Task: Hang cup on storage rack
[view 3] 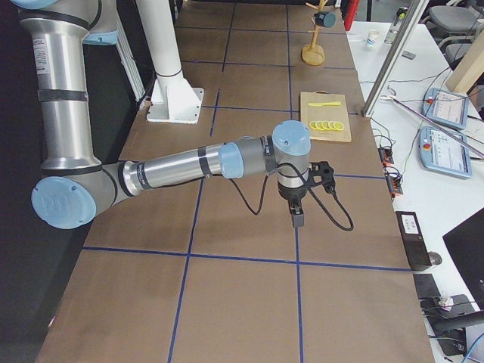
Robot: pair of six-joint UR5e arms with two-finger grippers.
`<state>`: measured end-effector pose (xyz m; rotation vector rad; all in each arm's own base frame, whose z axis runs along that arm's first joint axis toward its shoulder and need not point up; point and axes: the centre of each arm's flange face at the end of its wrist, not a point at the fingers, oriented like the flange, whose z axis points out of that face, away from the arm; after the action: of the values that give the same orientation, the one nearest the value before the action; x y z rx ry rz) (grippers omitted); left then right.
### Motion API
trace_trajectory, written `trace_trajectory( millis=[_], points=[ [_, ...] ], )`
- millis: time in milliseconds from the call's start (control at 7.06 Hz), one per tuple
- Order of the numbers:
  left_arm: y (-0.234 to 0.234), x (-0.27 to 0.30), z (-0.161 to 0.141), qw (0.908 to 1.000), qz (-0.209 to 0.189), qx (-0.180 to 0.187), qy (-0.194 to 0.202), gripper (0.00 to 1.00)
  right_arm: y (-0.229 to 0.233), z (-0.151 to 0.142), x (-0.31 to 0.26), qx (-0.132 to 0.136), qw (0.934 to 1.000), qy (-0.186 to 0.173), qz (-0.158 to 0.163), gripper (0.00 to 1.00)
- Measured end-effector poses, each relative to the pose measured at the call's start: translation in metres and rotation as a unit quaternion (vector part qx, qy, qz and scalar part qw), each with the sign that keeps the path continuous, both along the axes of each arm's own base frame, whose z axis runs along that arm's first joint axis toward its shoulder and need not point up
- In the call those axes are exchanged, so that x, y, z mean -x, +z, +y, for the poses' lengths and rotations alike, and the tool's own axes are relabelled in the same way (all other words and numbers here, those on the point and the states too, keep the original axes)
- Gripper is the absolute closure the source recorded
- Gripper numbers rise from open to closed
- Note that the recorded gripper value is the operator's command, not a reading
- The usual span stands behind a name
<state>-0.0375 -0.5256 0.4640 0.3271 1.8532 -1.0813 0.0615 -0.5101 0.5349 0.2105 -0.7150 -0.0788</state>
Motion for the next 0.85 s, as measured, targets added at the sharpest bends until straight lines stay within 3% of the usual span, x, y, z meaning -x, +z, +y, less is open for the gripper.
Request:
trace_trajectory(
  millis=[142,283,567,850],
  points=[
    [0.009,0.01,0.001,0.9951,-0.094,-0.028,-0.012,0.0,0.005,0.003,0.0,0.004,1.0,0.0,0.0,0.0],
    [0.021,0.019,0.0,0.9803,-0.19,-0.053,-0.018,0.0,0.009,0.004,0.0,0.008,1.0,0.0,0.001,0.0],
    [0.043,0.032,-0.008,0.9281,-0.364,-0.08,-0.004,0.0,0.016,0.006,0.0,0.014,0.9999,0.0,0.002,0.0],
    [0.053,0.041,-0.02,0.859,-0.503,-0.08,0.056,0.0,0.02,0.007,-0.001,0.019,0.9998,0.0,0.003,0.0]
  ],
)
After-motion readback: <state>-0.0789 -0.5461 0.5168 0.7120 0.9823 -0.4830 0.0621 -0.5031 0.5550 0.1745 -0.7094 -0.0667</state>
